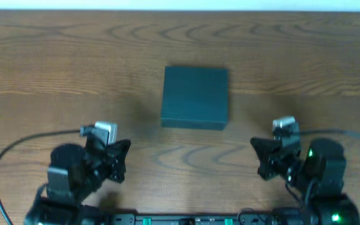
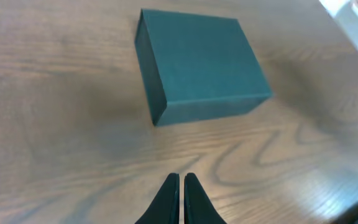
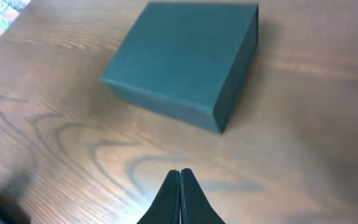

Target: Pack container

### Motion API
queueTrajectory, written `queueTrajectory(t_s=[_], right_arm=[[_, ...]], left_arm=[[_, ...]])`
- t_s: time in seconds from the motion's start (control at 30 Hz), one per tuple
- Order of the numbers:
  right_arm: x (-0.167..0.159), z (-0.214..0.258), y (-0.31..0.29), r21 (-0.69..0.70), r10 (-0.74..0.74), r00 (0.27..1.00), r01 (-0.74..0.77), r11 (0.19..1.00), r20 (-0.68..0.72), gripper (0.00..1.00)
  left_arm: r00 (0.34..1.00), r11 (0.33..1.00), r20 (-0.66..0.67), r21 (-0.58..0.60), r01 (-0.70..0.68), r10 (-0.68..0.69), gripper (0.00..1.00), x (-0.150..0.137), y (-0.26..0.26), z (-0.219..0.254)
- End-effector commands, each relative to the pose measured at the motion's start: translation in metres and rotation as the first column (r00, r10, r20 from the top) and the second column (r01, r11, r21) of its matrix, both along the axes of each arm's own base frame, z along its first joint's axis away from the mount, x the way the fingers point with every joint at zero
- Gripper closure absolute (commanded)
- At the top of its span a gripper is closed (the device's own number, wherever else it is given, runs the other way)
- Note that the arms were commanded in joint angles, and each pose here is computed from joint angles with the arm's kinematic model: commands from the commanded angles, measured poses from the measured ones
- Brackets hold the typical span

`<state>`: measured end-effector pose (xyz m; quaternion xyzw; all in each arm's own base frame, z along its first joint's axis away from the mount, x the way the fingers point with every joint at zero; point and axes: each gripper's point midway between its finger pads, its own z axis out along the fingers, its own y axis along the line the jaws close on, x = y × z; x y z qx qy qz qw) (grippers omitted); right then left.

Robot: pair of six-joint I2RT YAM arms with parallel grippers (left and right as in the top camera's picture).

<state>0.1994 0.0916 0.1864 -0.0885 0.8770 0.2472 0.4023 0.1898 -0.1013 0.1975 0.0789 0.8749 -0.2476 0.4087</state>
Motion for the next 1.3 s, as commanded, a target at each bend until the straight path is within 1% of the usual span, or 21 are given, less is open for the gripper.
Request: queueTrajectory(t_s=[0.0, 0.03, 0.1, 0.4, 0.67, 0.7, 0.77, 0.83, 0.93, 1.07, 1.27], right_arm=[[-0.009, -0.005, 0.003, 0.098, -0.05, 0.998, 0.053, 0.994, -0.03, 0.24], [-0.01, -0.004, 0.003, 0.115, -0.063, 0.997, 0.066, 0.991, -0.036, 0.01], [-0.011, -0.004, 0.004, 0.147, -0.081, 0.995, 0.089, 0.985, -0.062, 0.01], [-0.016, -0.011, 0.003, 0.139, -0.085, 0.991, 0.099, 0.985, -0.101, 0.01], [-0.016, -0.012, 0.003, 0.139, -0.085, 0.991, 0.099, 0.985, -0.102, 0.01], [-0.016, -0.012, 0.003, 0.139, -0.085, 0.991, 0.099, 0.985, -0.102, 0.01], [-0.016, -0.012, 0.003, 0.139, -0.085, 0.991, 0.099, 0.985, -0.102, 0.01], [-0.016, -0.011, 0.003, 0.139, -0.085, 0.991, 0.099, 0.985, -0.102, 0.01], [-0.016, -0.012, 0.003, 0.139, -0.085, 0.991, 0.099, 0.985, -0.102, 0.01], [-0.016, -0.012, 0.003, 0.139, -0.085, 0.991, 0.099, 0.985, -0.102, 0.01], [-0.016, -0.012, 0.003, 0.139, -0.085, 0.991, 0.099, 0.985, -0.102, 0.01]], left_arm=[[0.994, 0.991, -0.017, -0.075, -0.111, 0.11, 0.21, 0.001, 0.008, -0.008], [0.989, 0.986, -0.026, -0.079, -0.146, 0.144, 0.05, 0.003, 0.012, -0.01], [0.986, 0.983, -0.04, -0.081, -0.164, 0.161, 0.05, 0.003, 0.014, -0.012], [0.974, 0.986, -0.17, -0.041, -0.159, 0.15, 0.05, -0.017, 0.015, -0.037], [0.972, 0.987, -0.179, -0.038, -0.159, 0.15, 0.05, -0.019, 0.015, -0.039], [0.973, 0.987, -0.169, -0.021, -0.16, 0.154, 0.05, -0.018, 0.017, -0.039], [0.975, 0.981, -0.118, 0.077, -0.18, 0.188, 0.05, -0.015, 0.032, -0.043], [0.973, 0.96, -0.028, 0.167, -0.223, 0.231, 0.04, -0.008, 0.049, -0.039], [0.977, 0.939, 0.104, 0.276, -0.206, 0.184, 0.04, -0.003, 0.06, -0.037], [0.966, 0.921, 0.183, 0.31, -0.234, 0.184, 0.05, 0.001, 0.069, -0.055], [0.947, 0.921, 0.249, 0.281, -0.269, 0.201, 0.05, 0.013, 0.071, -0.086]])
